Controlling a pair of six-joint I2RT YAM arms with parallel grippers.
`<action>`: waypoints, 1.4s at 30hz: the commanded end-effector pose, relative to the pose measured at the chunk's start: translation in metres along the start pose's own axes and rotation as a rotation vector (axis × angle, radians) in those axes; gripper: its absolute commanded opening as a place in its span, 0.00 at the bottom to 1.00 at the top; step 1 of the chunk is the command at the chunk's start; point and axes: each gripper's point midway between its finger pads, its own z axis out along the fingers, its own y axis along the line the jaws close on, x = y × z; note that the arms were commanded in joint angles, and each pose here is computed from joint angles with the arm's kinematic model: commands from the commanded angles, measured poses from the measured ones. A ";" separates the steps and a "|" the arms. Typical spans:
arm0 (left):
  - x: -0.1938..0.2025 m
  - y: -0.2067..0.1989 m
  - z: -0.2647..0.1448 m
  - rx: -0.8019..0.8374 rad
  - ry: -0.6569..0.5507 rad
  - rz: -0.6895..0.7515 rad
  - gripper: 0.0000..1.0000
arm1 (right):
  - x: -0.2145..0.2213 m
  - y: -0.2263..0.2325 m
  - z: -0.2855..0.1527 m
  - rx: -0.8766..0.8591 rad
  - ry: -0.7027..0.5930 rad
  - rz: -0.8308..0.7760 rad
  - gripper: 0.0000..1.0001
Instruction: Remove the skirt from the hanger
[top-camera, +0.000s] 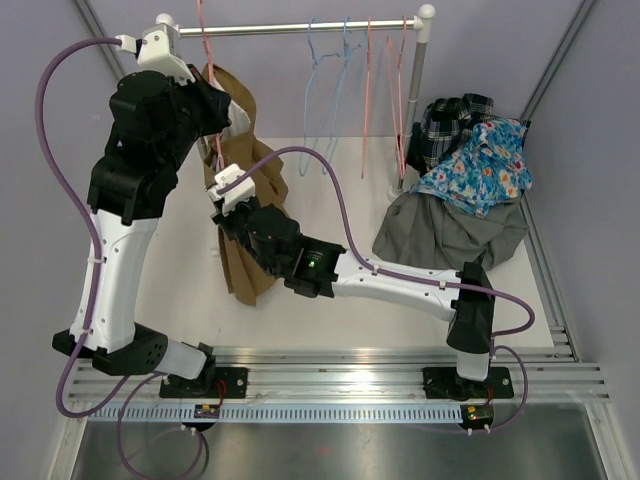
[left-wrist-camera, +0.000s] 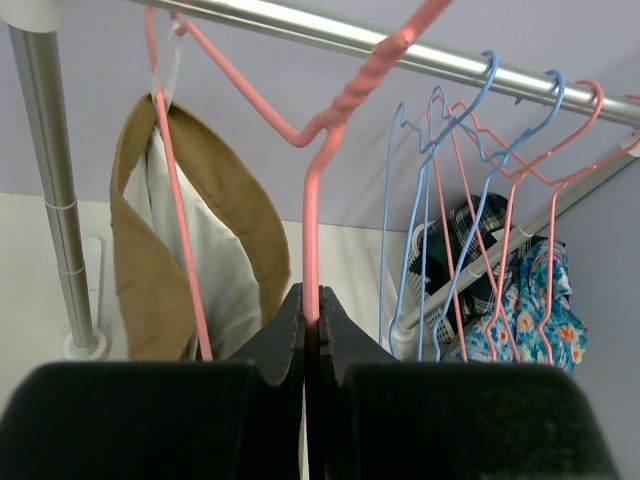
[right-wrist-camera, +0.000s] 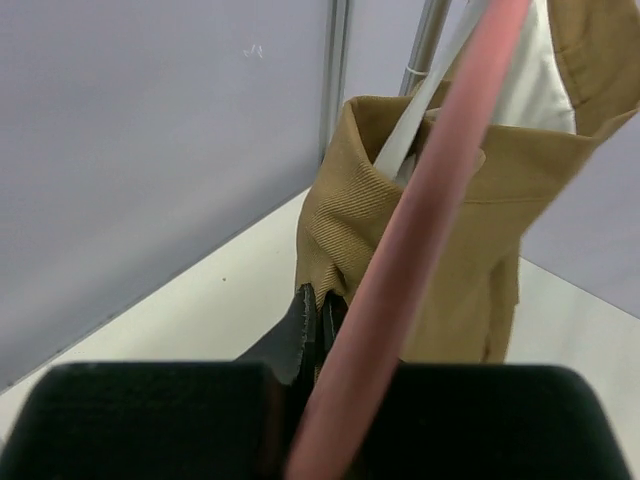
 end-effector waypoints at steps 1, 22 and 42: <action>-0.053 -0.019 -0.029 0.095 -0.183 0.006 0.00 | -0.032 -0.026 -0.007 0.099 -0.076 0.061 0.00; -0.038 0.043 0.020 -0.230 -0.258 0.137 0.00 | -0.105 0.014 -0.127 0.052 -0.134 0.067 0.00; -0.076 0.019 -0.026 -0.135 -0.243 0.108 0.00 | -0.069 0.082 -0.159 -0.018 -0.084 0.009 0.00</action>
